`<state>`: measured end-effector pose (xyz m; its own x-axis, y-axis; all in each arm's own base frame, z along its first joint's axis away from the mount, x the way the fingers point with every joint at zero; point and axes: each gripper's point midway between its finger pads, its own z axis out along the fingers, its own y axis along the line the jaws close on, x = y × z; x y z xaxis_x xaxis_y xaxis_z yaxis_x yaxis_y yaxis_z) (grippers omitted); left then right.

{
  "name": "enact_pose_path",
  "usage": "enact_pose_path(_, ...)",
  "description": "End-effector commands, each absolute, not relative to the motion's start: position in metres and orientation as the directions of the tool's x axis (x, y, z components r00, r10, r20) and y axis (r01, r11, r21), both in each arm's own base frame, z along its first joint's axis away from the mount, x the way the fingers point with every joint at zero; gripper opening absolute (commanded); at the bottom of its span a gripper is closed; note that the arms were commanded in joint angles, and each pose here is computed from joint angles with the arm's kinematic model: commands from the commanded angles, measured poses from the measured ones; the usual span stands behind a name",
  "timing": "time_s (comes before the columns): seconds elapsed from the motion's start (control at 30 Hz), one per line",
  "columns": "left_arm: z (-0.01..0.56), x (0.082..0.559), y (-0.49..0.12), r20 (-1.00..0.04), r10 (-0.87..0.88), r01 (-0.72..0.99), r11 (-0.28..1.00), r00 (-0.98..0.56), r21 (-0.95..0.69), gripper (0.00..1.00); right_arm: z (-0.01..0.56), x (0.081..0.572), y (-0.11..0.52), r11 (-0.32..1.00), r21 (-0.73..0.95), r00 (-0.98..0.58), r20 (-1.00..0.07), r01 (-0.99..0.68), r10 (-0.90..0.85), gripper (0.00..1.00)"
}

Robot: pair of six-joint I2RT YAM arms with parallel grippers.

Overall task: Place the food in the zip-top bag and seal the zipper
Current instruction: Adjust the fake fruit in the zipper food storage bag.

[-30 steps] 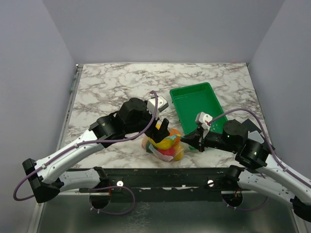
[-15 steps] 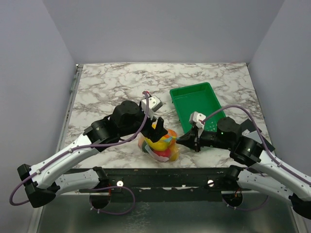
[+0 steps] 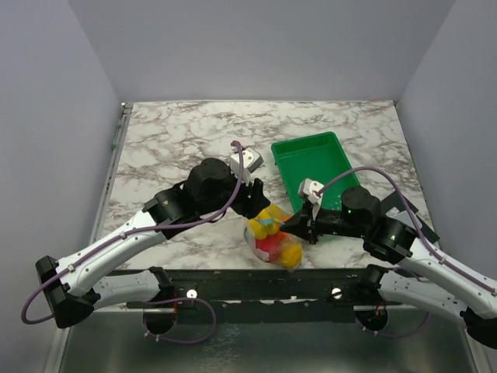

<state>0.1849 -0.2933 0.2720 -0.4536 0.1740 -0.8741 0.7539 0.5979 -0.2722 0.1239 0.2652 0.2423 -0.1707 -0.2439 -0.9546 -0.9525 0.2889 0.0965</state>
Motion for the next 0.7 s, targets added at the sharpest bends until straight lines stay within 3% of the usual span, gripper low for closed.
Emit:
enact_pose_path(0.0,0.311,0.183,-0.291,-0.927,0.138,0.807,0.548,-0.349,-0.222,0.63,0.250,0.116,0.266,0.257,0.108,-0.169,-0.959,-0.960,-0.227,0.01)
enact_pose_path(0.1,0.317,0.173,-0.295,-0.939,0.163,0.856,0.478,-0.304,-0.194,0.71,0.249,0.114,0.266,0.248,0.115,-0.175,-0.956,-0.962,-0.236,0.01)
enact_pose_path(0.3,0.309,0.139,-0.307,-0.947,0.247,0.959,0.242,-0.206,-0.146,0.74,0.255,0.104,0.267,0.189,0.116,-0.161,-0.956,-0.975,-0.244,0.01)
enact_pose_path(0.47,0.300,0.112,-0.314,-0.945,0.283,0.986,0.054,-0.164,-0.155,0.71,0.256,0.096,0.267,0.148,0.138,-0.175,-0.945,-0.979,-0.276,0.01)
enact_pose_path(0.67,0.289,0.097,-0.316,-0.940,0.308,0.984,-0.055,-0.144,-0.169,0.61,0.262,0.088,0.268,0.108,0.154,-0.179,-0.945,-0.982,-0.276,0.01)
